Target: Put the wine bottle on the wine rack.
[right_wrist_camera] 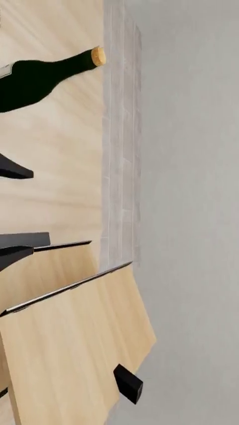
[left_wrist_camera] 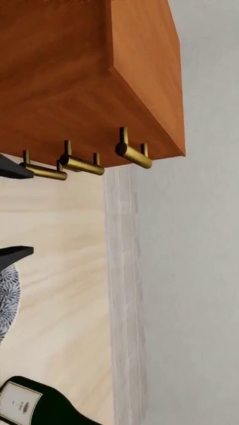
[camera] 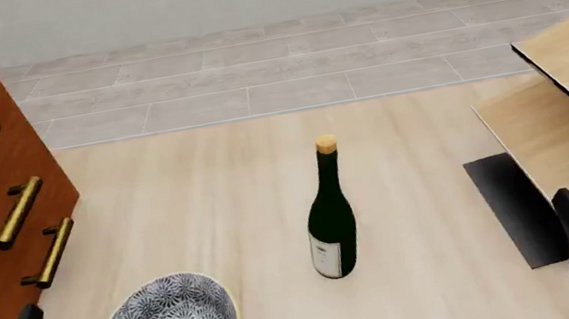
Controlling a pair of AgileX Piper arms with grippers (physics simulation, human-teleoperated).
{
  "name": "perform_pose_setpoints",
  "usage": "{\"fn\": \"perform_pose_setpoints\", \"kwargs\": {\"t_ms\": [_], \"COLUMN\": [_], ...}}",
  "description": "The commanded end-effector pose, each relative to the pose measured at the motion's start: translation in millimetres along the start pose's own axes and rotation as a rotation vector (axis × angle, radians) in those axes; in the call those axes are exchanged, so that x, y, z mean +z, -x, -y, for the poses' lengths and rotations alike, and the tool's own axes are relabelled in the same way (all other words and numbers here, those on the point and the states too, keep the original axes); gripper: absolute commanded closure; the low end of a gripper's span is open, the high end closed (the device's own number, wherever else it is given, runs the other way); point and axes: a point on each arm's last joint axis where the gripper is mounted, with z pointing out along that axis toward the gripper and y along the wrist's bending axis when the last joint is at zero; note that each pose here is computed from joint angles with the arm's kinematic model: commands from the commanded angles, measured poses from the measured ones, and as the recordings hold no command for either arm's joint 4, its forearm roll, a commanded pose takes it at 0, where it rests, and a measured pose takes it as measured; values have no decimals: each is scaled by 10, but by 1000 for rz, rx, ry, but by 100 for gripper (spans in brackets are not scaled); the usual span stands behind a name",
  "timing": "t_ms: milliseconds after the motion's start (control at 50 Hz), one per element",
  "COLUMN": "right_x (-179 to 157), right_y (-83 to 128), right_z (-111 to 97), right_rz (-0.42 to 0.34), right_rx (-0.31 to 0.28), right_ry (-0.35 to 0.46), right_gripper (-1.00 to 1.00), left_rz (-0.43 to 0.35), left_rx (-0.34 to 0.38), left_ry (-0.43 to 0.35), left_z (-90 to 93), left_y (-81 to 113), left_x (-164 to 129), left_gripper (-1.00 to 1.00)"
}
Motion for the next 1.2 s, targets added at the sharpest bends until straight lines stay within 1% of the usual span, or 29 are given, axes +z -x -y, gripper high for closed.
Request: {"fn": "perform_pose_setpoints", "kwargs": {"t_ms": [20, 180, 220, 340, 540, 560, 580, 600, 660, 720, 740, 760, 800, 820, 920, 980, 1000, 1020, 1200], "right_x": [214, 341, 429, 495, 648, 675, 691, 743, 759, 780, 781, 813, 825, 831, 875, 884, 885, 885, 943], "right_y": [13, 64, 49, 112, 172, 172, 174, 182, 210, 236, 236, 243, 245, 254, 261, 272, 277, 276, 241], "right_z": [-52, -87, -106, -138, -218, -237, -243, -299, -344, -390, -390, -428, -455, -469, -537, -558, -584, -584, -688], "right_rz": [-28, -39, -63, -62, -91, -99, -102, -114, -121, -127, -127, -133, -136, -136, -144, -143, -143, -143, -152], "right_rx": [2, 1, 1, 0, -16, -18, -19, -33, -43, -69, -69, -86, -94, -86, -101, -99, -93, -93, -97], "right_ry": [54, 80, 90, 111, 156, 166, 168, 200, 228, 255, 255, 275, 290, 297, 329, 339, 353, 353, 397], "right_gripper": [-100, -100, -100, -100, -100, -100, -100, -100, -100, -100, -100, -100, -100, -100, -100, -100, -100, -100, -100], "left_rz": [-5, -7, -7, -8, -31, -50, -51, -57, -58, -67, -67, -77, -75, -77, -82, -86, -95, -95, -113], "left_rx": [9, 14, 16, 20, 26, 27, 29, 30, 34, 43, 43, 50, 48, 47, 45, 50, 64, 64, 66], "left_ry": [-2, -3, -6, -1, 2, 3, 2, -1, -2, 9, 9, -2, 0, -1, 4, 4, 1, 1, -1], "left_z": [1, 2, 3, 1, -1, -2, -1, 1, 1, -6, -6, 1, 0, 0, -3, -3, -2, -2, -1], "left_y": [-6, -7, -6, -6, -23, -33, -34, -39, -41, -49, -49, -57, -58, -60, -67, -69, -74, -74, -87], "left_x": [1, 1, 3, 6, 19, 41, 38, 45, 40, 40, 40, 43, 36, 34, 24, 30, 38, 39, 50], "left_gripper": [-100, -100, -100, -100, -100, -100, -100, -100, -100, -100, -100, -100, -100, -100, -100, -100, -100, -100, -100]}}
